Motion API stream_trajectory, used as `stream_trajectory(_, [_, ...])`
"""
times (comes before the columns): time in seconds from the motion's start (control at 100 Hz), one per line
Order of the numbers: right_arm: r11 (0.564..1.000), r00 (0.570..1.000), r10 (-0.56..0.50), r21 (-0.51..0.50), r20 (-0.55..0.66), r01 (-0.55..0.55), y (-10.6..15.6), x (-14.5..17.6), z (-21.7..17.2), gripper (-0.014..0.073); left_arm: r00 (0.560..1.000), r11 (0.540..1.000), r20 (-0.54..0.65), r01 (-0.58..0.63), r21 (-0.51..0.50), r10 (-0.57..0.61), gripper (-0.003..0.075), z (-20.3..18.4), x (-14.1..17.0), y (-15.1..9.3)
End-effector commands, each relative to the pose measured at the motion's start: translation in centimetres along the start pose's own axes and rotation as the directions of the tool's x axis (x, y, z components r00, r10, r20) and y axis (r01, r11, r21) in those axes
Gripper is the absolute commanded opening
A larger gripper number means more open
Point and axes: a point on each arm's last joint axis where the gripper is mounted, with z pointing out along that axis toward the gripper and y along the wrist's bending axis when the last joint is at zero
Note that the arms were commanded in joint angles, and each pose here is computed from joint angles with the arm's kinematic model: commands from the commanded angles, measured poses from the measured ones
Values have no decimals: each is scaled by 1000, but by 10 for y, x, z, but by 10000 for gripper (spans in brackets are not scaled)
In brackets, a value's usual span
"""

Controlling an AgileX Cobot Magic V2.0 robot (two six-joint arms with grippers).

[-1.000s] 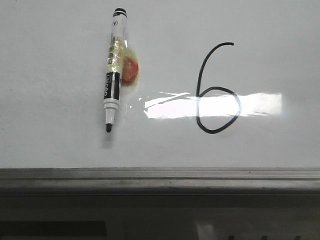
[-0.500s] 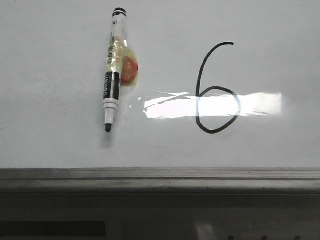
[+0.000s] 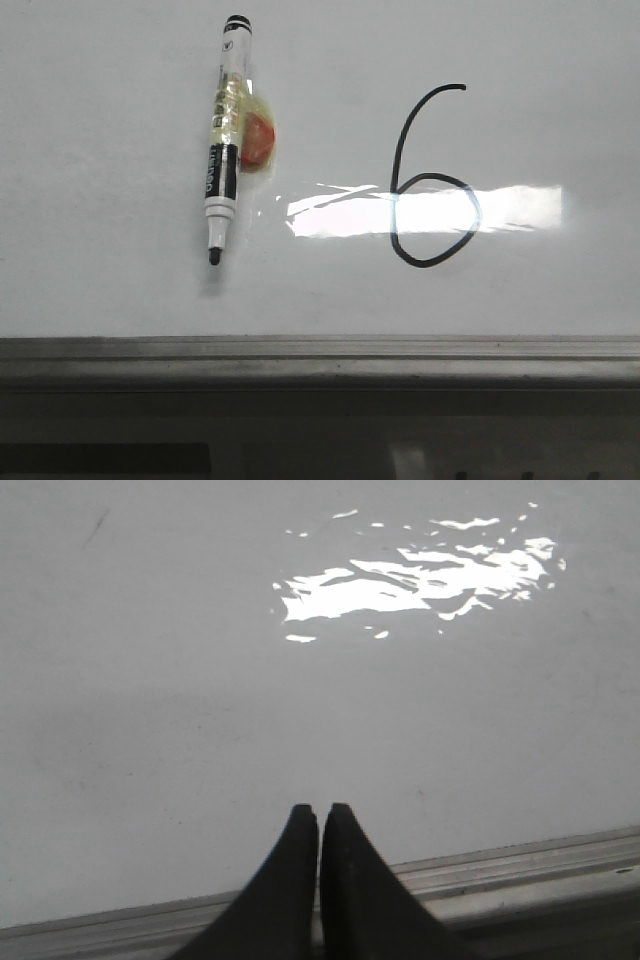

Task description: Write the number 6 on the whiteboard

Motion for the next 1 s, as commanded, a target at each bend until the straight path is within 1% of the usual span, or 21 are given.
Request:
stream_trajectory(0.0, [1000, 997, -12, 9, 79, 11, -2, -13, -1, -64, 997, 1000, 77, 20, -8, -19, -20, 0, 0, 0])
stream_trajectory(0.57, [1000, 997, -14, 10, 74, 13, -2, -11, 0, -64, 997, 1000, 77, 20, -8, -19, -20, 0, 0, 0])
stream_trajectory(0.63, [997, 998, -58, 57, 21, 56, -4, -4, 3, -64, 997, 1000, 77, 20, -8, -19, -20, 0, 0, 0])
stream_trajectory(0.68, [995, 998, -61, 82, -1, 61, -4, 1, 7, -64, 997, 1000, 77, 20, -8, -19, -20, 0, 0, 0])
stream_trajectory(0.78, [988, 998, 34, 146, 61, -42, -1, 9, 18, -64, 997, 1000, 77, 20, -8, -19, -20, 0, 0, 0])
stream_trajectory(0.88, [970, 988, 18, 238, 153, -54, 1, 21, 32, -64, 997, 1000, 77, 20, -8, -19, -20, 0, 0, 0])
stream_trajectory(0.95, [945, 983, 5, 321, 182, -64, 0, 32, 39, -64, 997, 1000, 77, 20, -8, -19, -20, 0, 0, 0])
stream_trajectory(0.99, [923, 982, 25, 372, 187, -95, -2, 39, 42, -64, 997, 1000, 77, 20, -8, -19, -20, 0, 0, 0])
